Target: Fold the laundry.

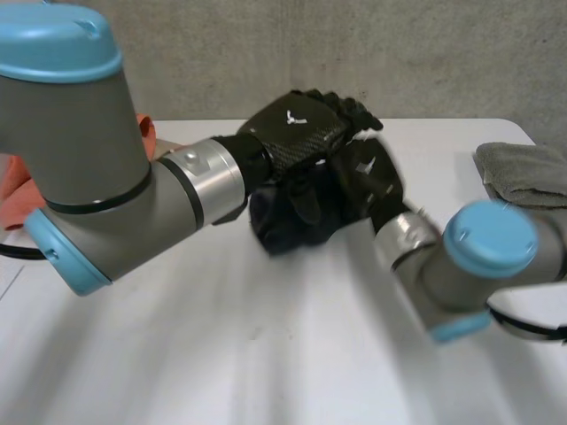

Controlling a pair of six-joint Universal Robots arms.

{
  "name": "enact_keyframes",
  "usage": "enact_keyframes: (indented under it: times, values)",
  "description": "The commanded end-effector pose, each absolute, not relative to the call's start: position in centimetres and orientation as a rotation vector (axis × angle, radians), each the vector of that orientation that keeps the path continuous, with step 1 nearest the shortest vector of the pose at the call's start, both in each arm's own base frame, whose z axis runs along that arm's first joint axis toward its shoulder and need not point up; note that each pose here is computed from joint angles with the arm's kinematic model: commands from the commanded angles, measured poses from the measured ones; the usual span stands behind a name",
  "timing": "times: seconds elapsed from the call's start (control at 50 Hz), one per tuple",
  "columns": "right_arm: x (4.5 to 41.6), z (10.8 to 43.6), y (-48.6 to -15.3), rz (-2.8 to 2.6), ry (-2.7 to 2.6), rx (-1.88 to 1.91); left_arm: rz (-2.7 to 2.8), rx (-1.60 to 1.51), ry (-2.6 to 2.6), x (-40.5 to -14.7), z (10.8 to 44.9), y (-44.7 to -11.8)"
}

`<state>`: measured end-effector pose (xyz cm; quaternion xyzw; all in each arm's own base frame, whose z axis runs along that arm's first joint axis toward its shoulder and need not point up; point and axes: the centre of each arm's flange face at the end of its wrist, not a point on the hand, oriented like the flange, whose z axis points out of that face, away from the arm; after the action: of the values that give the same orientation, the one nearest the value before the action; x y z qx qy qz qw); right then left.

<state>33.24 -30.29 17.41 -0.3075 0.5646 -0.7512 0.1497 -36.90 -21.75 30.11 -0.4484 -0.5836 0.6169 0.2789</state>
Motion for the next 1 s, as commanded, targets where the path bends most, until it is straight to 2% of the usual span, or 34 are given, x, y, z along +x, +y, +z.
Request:
enact_keyframes:
  times: [0.02,0.1,0.16,0.2,0.24,0.32,0.36,0.42,0.44,0.5,0.6,0.78,1.0]
  values:
    - [27.4,23.8,-38.4,-2.395,1.577,-0.658,1.752,-1.156,-1.502,-36.2,32.8,-22.1]
    - [22.3,26.7,-42.9,-2.566,1.542,-0.581,1.763,-1.107,-1.481,-36.1,33.5,-22.3]
    - [19.3,27.1,-45.2,-2.622,1.542,-0.557,1.764,-1.090,-1.472,-36.1,33.8,-22.2]
    - [16.1,26.1,-47.7,-2.647,1.581,-0.532,1.762,-1.084,-1.471,-36.1,33.8,-22.2]
    - [14.4,25.6,-49.0,-2.662,1.592,-0.529,1.760,-1.085,-1.471,-36.1,33.7,-22.2]
    - [10.3,22.2,-51.9,-2.663,1.673,-0.514,1.752,-1.087,-1.477,-36.2,33.5,-22.1]
    - [6.6,19.8,-53.7,-2.685,1.734,-0.478,1.745,-1.089,-1.484,-36.2,33.2,-22.2]
    - [4.5,17.5,-54.9,-2.675,1.776,-0.472,1.738,-1.093,-1.487,-36.4,32.9,-22.2]
    - [4.2,15.4,-55.3,-2.633,1.796,-0.505,1.735,-1.093,-1.490,-36.4,32.8,-22.2]
    - [4.0,12.4,-55.3,-2.540,1.820,-0.575,1.725,-1.095,-1.500,-36.5,32.4,-22.3]
    - [1.9,10.9,-54.2,-2.467,1.882,-0.590,1.716,-1.095,-1.514,-36.5,32.0,-22.3]
    - [0.9,11.8,-53.1,-2.436,1.916,-0.590,1.716,-1.095,-1.514,-36.6,32.0,-22.0]
    - [1.9,17.6,-53.3,-2.558,1.781,-0.645,1.711,-1.100,-1.505,-36.8,32.0,-21.7]
